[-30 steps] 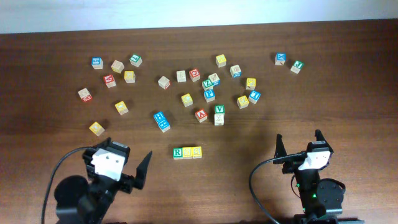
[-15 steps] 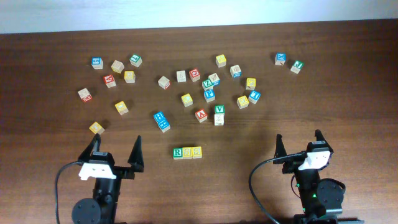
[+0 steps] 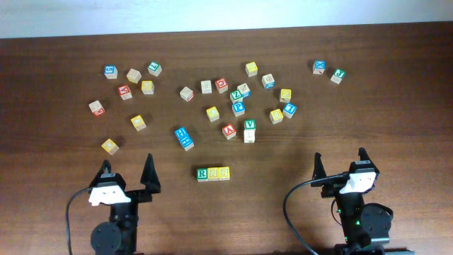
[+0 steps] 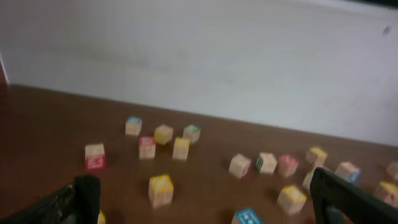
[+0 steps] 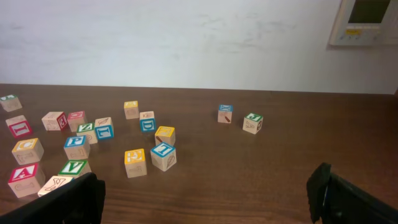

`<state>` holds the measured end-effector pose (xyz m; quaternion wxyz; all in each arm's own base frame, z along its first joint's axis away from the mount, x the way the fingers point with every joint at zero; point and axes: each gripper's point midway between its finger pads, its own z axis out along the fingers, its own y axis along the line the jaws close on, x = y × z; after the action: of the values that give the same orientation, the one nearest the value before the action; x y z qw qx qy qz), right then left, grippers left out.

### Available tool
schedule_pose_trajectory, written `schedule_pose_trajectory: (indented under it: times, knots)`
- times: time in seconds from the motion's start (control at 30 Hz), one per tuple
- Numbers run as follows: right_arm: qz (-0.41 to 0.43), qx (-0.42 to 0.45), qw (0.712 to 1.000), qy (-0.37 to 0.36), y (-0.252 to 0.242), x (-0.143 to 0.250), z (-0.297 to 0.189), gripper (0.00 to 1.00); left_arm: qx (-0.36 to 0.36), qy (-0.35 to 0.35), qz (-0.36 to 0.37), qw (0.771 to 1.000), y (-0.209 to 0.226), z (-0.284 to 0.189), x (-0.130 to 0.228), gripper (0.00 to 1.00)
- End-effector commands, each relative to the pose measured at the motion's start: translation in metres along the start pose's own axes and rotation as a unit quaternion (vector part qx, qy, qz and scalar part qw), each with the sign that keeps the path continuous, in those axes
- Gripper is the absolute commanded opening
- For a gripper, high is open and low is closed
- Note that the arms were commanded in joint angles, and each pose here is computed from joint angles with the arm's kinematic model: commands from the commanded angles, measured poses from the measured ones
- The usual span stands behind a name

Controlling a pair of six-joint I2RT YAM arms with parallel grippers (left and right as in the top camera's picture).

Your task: Spell out RSS

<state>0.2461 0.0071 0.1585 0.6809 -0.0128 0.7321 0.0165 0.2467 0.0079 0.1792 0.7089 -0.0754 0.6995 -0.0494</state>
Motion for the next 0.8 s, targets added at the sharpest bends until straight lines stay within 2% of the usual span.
schedule_pose_trajectory:
  times: [0.0, 0.3, 0.77]
  knots:
    - [0.002, -0.003, 1.0, 0.002, 0.0015, 0.0023, -0.0001, 0.98, -0.013, 0.031, 0.037, 0.999, 0.0061, -0.0007, 0.0162, 0.99]
    - [0.002, -0.003, 1.0, 0.002, 0.0015, 0.0023, 0.0, 0.98, 0.01, 0.046, 0.082, 0.996, -0.0005, -0.0012, 0.0238, 0.99]
    - [0.002, -0.003, 1.0, 0.002, 0.0015, 0.0022, -0.0001, 0.98, 0.003, 0.046, 0.085, 0.995, 0.002, -0.0012, 0.0237, 0.99]
